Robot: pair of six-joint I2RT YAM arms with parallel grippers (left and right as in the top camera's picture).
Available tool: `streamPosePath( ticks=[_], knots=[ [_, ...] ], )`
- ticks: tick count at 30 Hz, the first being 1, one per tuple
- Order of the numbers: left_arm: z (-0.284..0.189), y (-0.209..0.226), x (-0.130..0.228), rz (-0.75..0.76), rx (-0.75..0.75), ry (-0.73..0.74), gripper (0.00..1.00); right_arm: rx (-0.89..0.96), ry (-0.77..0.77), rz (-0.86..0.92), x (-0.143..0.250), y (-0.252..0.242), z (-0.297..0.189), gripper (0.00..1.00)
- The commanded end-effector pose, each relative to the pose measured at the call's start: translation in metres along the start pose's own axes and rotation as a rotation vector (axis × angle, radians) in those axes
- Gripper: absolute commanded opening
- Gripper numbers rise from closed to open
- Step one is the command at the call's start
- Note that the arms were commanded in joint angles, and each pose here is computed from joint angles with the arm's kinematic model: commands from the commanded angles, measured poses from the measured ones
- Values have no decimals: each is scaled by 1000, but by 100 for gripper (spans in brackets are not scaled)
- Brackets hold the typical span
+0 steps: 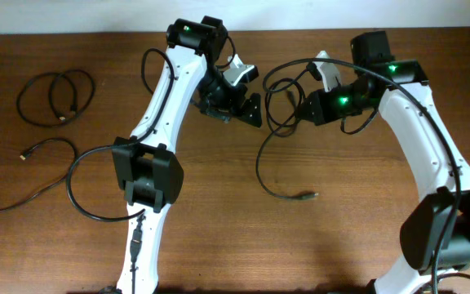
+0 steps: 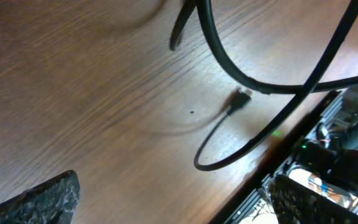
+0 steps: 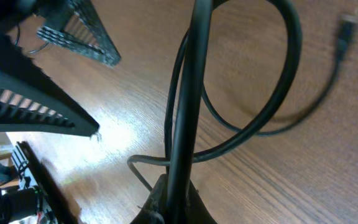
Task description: Untangle cables
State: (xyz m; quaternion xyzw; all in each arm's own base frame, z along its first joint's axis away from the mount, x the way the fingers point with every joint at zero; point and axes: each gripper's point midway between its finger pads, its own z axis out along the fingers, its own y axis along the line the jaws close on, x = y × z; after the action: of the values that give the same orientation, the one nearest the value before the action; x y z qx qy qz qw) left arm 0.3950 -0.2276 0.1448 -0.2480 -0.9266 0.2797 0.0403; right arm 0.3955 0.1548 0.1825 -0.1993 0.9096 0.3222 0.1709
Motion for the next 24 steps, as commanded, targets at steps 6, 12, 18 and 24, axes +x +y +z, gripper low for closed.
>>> streamPosePath(
  ticks=[6,12,18,24],
  knots=[
    [-10,-60,-15,-128,381,-58,96,-24,-115,-126,-23,26,-28,4],
    [-3,-51,-18,-289,310,-35,91,-73,-136,-137,-27,35,-29,4],
    [1,-27,-34,-436,185,-89,72,-71,-159,-158,-30,42,-37,4],
    [4,-32,-36,-443,187,-91,48,-185,-222,-213,-38,77,-59,4]
  ],
)
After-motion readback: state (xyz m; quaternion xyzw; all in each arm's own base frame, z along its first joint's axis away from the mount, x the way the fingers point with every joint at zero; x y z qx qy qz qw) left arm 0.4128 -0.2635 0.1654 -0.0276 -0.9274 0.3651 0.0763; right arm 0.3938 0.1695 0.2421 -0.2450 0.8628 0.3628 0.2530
